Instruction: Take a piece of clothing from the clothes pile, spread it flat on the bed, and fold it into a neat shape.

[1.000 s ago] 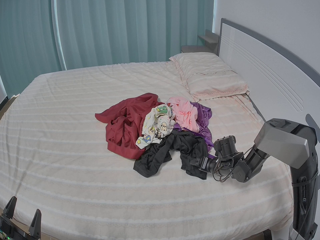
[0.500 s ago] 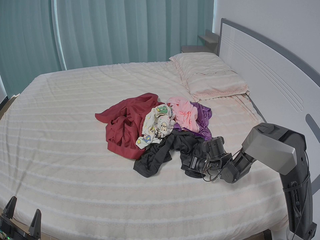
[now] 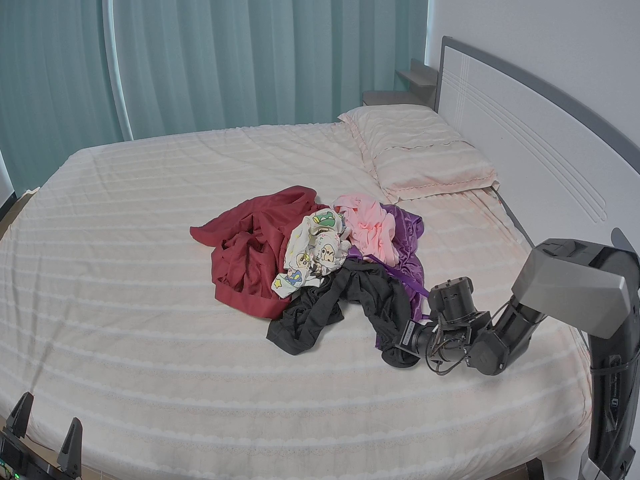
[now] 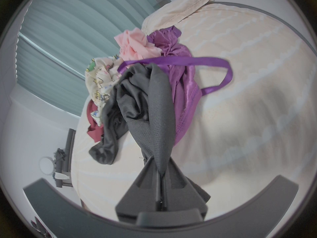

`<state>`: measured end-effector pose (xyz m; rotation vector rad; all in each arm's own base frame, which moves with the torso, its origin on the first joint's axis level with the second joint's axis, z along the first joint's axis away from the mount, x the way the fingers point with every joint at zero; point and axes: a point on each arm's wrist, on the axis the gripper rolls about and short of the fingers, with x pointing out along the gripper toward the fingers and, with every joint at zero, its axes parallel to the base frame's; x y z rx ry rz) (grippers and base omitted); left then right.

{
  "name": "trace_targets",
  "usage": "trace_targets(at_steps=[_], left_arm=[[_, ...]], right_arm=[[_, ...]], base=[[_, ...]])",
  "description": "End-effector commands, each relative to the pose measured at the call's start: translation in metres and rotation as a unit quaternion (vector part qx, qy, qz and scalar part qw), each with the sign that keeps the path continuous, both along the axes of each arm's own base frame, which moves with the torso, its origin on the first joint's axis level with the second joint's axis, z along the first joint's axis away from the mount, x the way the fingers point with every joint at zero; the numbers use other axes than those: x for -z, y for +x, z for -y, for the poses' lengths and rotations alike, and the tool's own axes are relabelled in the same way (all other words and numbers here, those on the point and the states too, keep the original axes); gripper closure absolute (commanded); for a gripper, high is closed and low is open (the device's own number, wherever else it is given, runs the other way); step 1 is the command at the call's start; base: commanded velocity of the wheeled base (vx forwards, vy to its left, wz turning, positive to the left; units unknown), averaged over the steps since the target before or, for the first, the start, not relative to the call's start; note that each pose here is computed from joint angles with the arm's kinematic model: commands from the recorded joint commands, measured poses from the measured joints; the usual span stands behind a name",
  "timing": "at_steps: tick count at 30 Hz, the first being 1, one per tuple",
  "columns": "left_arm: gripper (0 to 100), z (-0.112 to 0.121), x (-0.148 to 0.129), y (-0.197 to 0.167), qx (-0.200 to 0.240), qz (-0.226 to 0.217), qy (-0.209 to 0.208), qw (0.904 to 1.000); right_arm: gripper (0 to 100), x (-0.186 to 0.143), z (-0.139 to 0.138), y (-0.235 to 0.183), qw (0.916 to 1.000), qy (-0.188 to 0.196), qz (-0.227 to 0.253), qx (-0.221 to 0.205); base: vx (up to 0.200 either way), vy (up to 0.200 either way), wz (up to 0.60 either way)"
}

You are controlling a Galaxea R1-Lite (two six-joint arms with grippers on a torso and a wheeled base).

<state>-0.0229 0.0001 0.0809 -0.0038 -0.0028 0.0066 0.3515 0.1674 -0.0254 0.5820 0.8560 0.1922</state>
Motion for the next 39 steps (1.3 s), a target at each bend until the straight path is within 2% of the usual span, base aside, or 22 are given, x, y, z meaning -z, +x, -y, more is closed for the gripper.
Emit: trace_targets(at_steps=[1,10,15,17,18,19,20,21,23,24,25,30,31,33,35,39], left_arm=[[0,0.0,0.005,0.0,-0.001,-0.001,0.001,1.0],[0,0.0,0.005,0.0,0.009,0.001,0.003,0.9999],[0,0.001,0.004,0.0,0.013,0.004,0.027,0.9995],[0,0.001,-0.021,-0.005,0.022,0.038,0.012,0.999],[0,0.0,-0.055,-0.006,0.037,0.048,-0.031,0.9977],[0,0.0,-0.076,-0.003,0.047,0.046,-0.066,0.9957],[0,0.001,-0.084,0.003,0.052,0.035,-0.086,0.9943],[0,0.001,-0.085,0.011,0.057,0.01,-0.089,0.9943],[0,0.002,-0.081,0.025,0.071,-0.043,-0.083,0.9931],[0,0.004,-0.078,0.036,0.089,-0.081,-0.08,0.9896],[0,0.005,-0.077,0.043,0.104,-0.101,-0.077,0.9865],[0,0.019,-0.08,0.098,0.182,-0.179,-0.064,0.9647],[0,0.019,-0.08,0.098,0.182,-0.179,-0.064,0.9647],[0,0.036,-0.069,0.137,0.214,-0.23,-0.055,0.9477],[0,0.046,-0.06,0.159,0.222,-0.252,-0.05,0.9406],[0,0.065,-0.038,0.189,0.23,-0.294,-0.045,0.9267]], right_arm=[[100,-0.041,0.015,-0.027,0.9983,0.049,0.03,0.006],[100,-0.036,0.036,-0.054,0.9938,0.09,0.056,0.033],[100,-0.03,0.039,-0.062,0.9919,0.11,0.055,0.032],[100,-0.023,0.04,-0.064,0.9917,0.111,0.056,0.033],[100,-0.018,0.04,-0.064,0.9919,0.11,0.056,0.032],[100,-0.016,0.04,-0.063,0.9916,0.11,0.059,0.032],[100,-0.015,0.039,-0.062,0.9914,0.111,0.062,0.032],[100,-0.017,0.039,-0.061,0.9909,0.113,0.067,0.031],[100,-0.019,0.039,-0.06,0.9901,0.116,0.073,0.029],[100,-0.019,0.039,-0.06,0.9901,0.116,0.073,0.029],[100,-0.02,0.039,-0.059,0.9896,0.118,0.076,0.029],[100,-0.028,0.037,-0.055,0.9871,0.126,0.094,0.028],[100,-0.028,0.037,-0.055,0.9871,0.126,0.094,0.028],[100,-0.023,0.039,-0.058,0.9879,0.128,0.083,0.03],[100,-0.013,0.041,-0.059,0.9891,0.126,0.069,0.034],[100,-0.011,0.049,-0.059,0.9872,0.131,0.08,0.045]], base=[[0.0,0.0,0.0],[0.0,0.0,0.0],[0.0,0.0,0.0],[0.0,0.0,0.0],[0.0,0.0,0.0],[0.0,0.0,0.0],[0.0,0.0,0.0],[0.0,0.0,0.0],[0.0,0.0,0.0],[0.0,0.0,0.0],[0.0,0.0,0.0],[0.0,0.0,0.0],[0.0,0.0,0.0],[0.0,0.0,0.0],[0.0,0.0,0.0],[0.0,0.0,0.0]])
